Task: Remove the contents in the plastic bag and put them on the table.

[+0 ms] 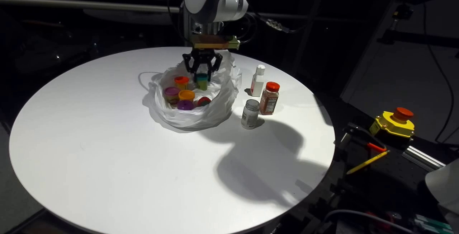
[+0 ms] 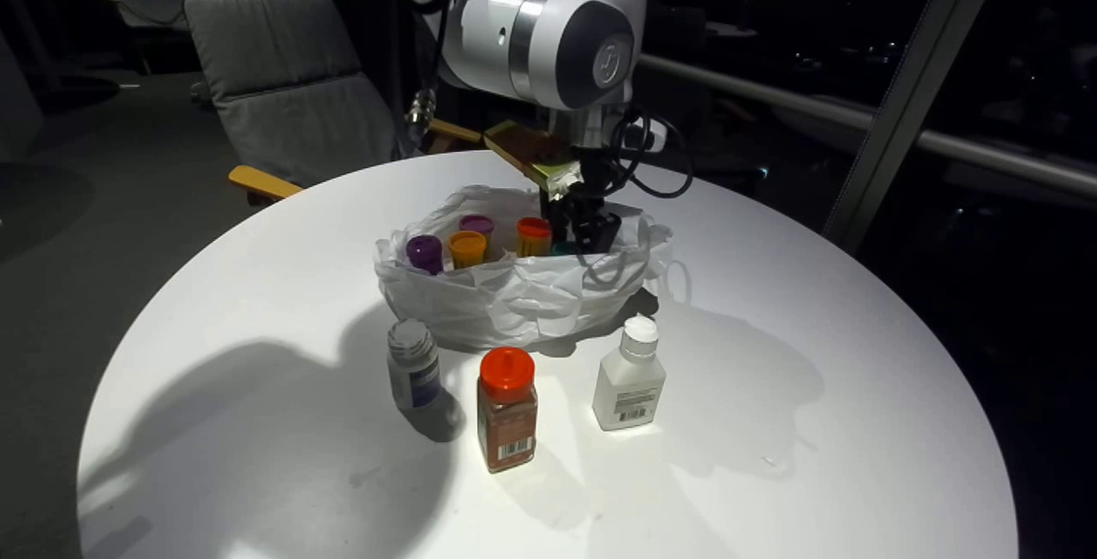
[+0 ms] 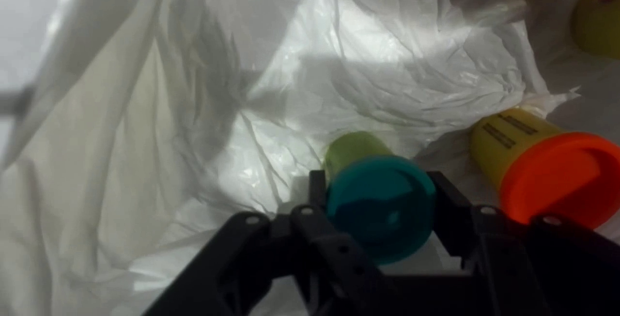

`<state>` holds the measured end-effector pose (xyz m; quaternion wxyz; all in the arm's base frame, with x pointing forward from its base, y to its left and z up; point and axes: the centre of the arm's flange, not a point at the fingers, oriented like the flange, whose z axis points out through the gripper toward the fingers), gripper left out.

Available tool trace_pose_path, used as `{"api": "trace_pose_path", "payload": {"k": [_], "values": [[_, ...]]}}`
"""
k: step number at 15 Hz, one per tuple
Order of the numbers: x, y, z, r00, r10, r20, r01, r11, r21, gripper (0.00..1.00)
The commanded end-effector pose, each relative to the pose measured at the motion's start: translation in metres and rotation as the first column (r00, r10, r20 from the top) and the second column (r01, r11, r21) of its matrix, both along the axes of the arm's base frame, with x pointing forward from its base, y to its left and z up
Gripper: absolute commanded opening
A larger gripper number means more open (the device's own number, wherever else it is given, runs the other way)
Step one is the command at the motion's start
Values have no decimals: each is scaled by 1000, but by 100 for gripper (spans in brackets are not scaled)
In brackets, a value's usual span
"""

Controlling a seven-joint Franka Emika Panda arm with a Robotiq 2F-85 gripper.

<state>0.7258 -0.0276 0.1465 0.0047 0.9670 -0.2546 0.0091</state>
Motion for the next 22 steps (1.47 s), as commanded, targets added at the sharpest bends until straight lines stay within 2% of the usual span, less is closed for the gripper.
{"api": "trace_pose_path", "payload": {"k": [1, 6, 9, 11, 13, 17, 20, 22], "values": [[-13, -3, 17, 999, -15, 38, 16, 999, -30, 28], [-71, -6, 70, 989, 47, 140, -42, 998, -43, 28], [-100, 4, 86, 975, 156, 157, -153, 988, -27, 28], [-121, 18, 92, 958, 246, 146, -244, 969, -29, 28], [-145, 36, 96, 929, 342, 142, -341, 939, -34, 28], [-193, 88, 107, 837, 525, 151, -517, 851, -94, 28], [-246, 130, 100, 790, 608, 77, -600, 793, -106, 28], [-280, 150, 91, 752, 659, 38, -654, 752, -83, 28]]}}
